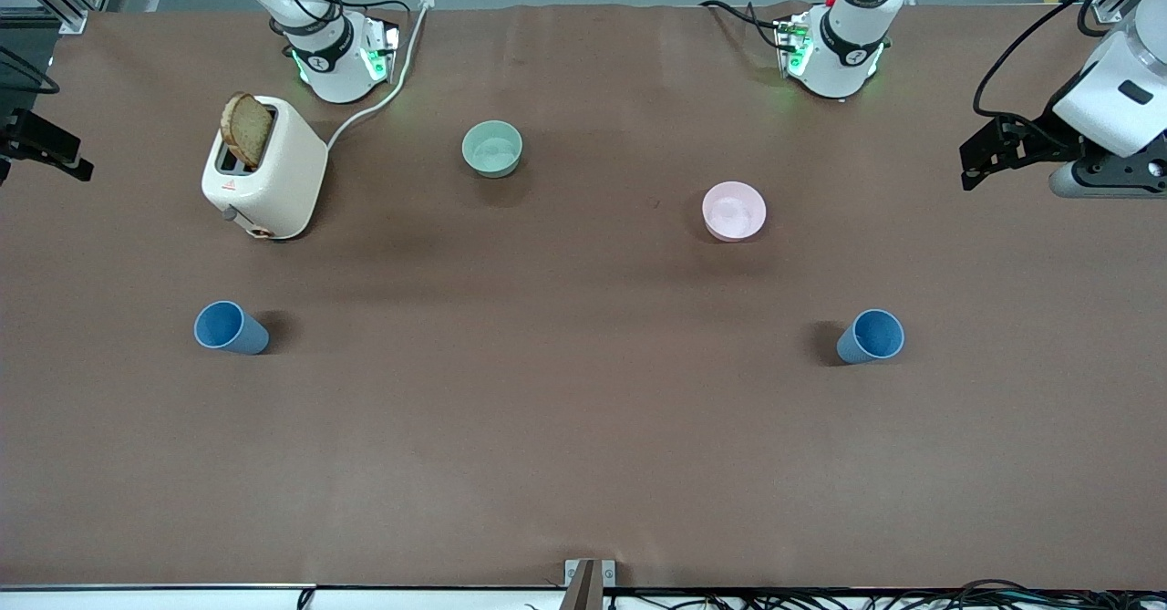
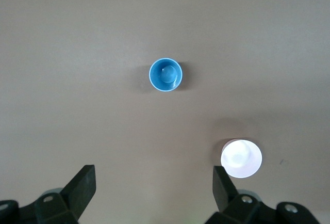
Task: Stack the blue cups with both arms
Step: 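Reach the left gripper down to the nearby blue cup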
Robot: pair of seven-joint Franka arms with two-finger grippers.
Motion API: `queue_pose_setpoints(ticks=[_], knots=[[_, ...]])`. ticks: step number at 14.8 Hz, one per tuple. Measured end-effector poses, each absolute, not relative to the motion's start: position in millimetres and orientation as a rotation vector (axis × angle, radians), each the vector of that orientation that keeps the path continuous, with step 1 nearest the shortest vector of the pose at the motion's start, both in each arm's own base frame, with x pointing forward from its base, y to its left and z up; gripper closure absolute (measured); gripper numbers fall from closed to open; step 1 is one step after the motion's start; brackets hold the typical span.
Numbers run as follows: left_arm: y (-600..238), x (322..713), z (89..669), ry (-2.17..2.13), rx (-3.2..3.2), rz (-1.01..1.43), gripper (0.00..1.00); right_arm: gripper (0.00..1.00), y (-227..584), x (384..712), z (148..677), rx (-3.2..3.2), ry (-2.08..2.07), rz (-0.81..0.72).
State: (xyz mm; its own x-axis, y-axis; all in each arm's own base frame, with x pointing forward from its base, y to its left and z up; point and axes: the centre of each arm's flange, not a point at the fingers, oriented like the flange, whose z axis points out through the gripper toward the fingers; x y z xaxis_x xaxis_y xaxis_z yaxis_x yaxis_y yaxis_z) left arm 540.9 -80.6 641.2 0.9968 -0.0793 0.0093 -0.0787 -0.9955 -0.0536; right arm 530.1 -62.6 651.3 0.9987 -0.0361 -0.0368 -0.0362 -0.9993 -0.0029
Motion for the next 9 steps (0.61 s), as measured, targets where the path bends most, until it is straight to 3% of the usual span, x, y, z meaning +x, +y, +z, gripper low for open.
queue_pose_setpoints(ticks=[5,9], knots=[[-78.2,550.4,626.2,0.171,-3.08,0.022,0.0,0.0,-67.0,531.1,648.0,-3.136,0.07,0.069],[-63.9,608.1,537.0,0.157,-3.09,0.002,0.0,0.0,-78.3,534.7,638.8,-3.133,0.101,0.088]])
